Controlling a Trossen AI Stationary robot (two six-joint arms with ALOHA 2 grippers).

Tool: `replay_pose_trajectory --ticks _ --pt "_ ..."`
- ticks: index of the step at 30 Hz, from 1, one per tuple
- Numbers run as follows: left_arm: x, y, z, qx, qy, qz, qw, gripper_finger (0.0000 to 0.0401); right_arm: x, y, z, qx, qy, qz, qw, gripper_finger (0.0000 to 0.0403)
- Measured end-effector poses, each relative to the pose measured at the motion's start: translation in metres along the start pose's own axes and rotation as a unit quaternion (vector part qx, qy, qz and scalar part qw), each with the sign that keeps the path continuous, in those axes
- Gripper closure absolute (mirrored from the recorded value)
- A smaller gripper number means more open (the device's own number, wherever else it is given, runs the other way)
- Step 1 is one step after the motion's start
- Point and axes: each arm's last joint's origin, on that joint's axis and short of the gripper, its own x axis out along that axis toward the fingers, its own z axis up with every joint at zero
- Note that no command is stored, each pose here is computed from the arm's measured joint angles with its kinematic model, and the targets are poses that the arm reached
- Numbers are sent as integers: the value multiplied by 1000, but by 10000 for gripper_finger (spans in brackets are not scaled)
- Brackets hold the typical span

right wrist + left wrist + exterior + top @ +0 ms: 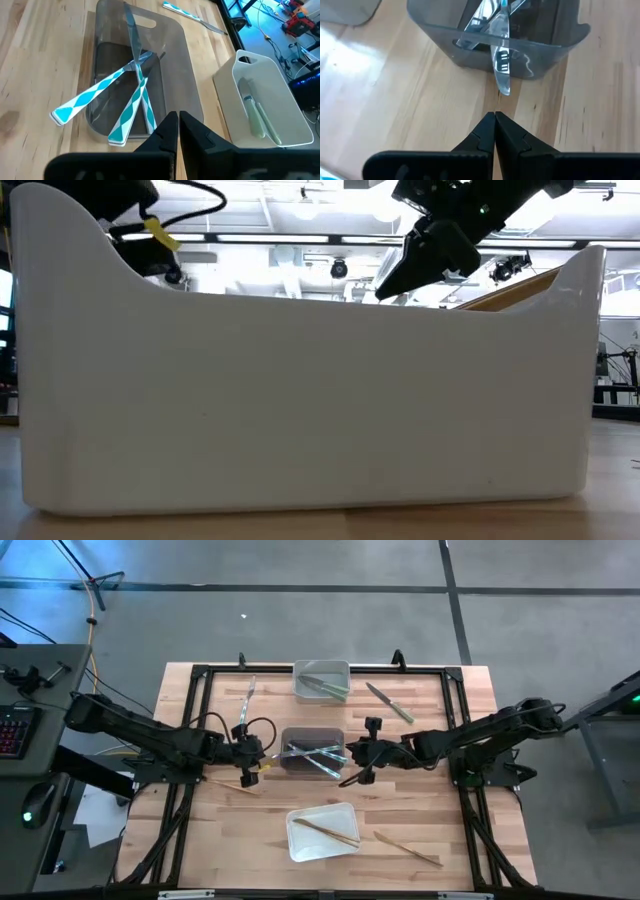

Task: Sort silverware by color (type)
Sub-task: Put the blue patterned table knife into the black bin

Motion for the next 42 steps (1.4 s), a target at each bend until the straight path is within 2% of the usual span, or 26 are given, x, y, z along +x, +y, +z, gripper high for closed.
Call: replay_pose_trajectory --ticks 4,10,21,28,30,33,38,42 --pt "3 0 -1 -7 -3 -4 1000 401 0 0 0 0 0 0 1000 403" --pt "11 -2 7 -11 -22 -40 999 401 0 0 0 1 -1 0 1000 403" --pt "34 -1 11 -5 -17 -29 999 401 0 0 0 2 -1 0 1000 403" --pt "22 -4 14 15 12 -24 1000 401 0 0 0 10 1 0 1000 403" --pt "16 -5 14 16 7 -17 1000 401 0 -1 1 33 -3 0 999 403" --pt "9 -7 13 11 -11 -18 1000 401 8 -3 4 90 -24 -4 996 400" --pt "4 -11 7 -7 -89 -39 995 401 33 -1 7 118 -52 54 990 375" --pt "6 -9 -7 -23 -147 -47 988 401 57 -2 14 141 -29 80 986 336"
